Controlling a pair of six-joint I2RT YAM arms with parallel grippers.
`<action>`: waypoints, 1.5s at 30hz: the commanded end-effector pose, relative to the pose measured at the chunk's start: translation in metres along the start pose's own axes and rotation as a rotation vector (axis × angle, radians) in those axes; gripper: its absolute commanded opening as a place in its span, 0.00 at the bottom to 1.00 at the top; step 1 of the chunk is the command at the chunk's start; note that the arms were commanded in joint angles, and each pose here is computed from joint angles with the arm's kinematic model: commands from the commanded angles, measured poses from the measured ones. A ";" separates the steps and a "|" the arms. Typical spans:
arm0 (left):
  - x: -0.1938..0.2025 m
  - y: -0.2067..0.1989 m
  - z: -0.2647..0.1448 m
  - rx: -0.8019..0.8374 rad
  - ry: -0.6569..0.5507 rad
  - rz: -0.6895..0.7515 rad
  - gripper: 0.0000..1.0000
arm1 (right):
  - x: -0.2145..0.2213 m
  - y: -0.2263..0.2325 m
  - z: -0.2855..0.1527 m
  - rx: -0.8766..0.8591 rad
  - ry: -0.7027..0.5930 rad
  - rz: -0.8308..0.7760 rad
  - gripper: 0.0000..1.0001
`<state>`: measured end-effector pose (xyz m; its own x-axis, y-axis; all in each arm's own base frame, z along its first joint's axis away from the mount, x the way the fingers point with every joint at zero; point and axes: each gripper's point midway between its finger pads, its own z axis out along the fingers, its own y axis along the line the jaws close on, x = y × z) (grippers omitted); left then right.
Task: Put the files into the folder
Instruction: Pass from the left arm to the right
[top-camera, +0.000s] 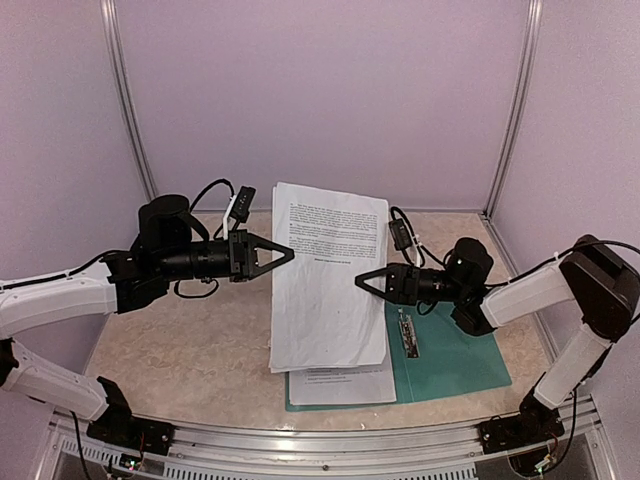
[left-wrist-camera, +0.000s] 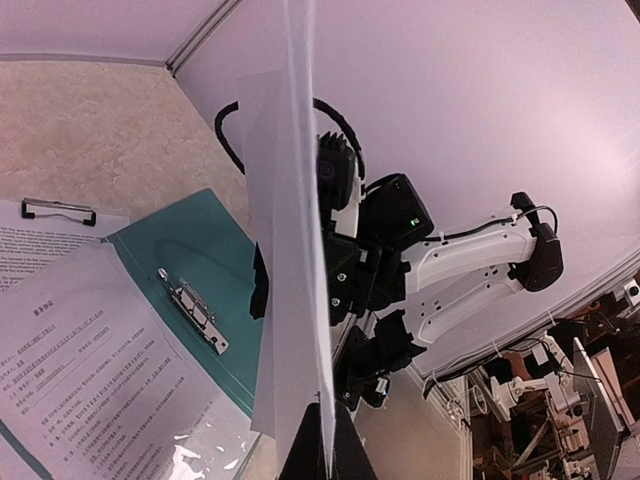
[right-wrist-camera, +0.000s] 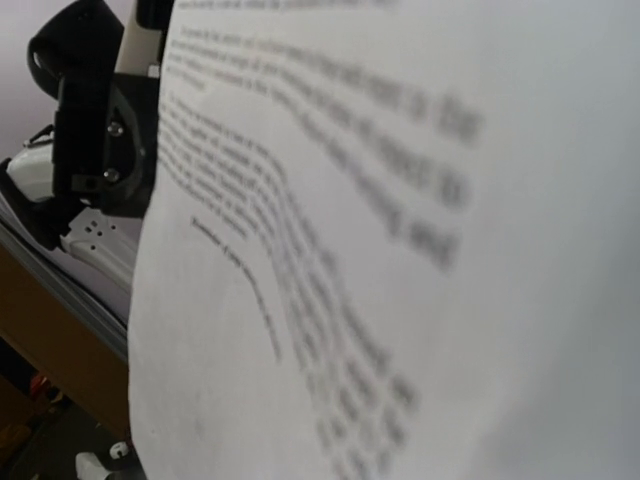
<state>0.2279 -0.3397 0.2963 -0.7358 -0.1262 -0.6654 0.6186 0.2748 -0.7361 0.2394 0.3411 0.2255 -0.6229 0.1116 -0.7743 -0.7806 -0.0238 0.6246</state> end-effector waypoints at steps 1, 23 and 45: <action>0.001 0.010 -0.003 -0.037 -0.003 0.014 0.00 | 0.002 -0.001 -0.003 0.030 0.024 -0.009 0.22; 0.007 0.034 -0.012 -0.151 0.004 0.019 0.00 | 0.000 -0.005 -0.010 0.072 0.035 0.005 0.33; 0.002 0.049 -0.013 -0.232 -0.012 0.015 0.00 | -0.001 0.002 -0.011 0.046 0.038 0.015 0.16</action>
<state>0.2467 -0.3185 0.2620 -0.7321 -0.1244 -0.6697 0.5566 0.4576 -0.6934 0.2410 0.3340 0.2190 -0.6468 0.0689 -0.7596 -0.7592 0.0371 0.6498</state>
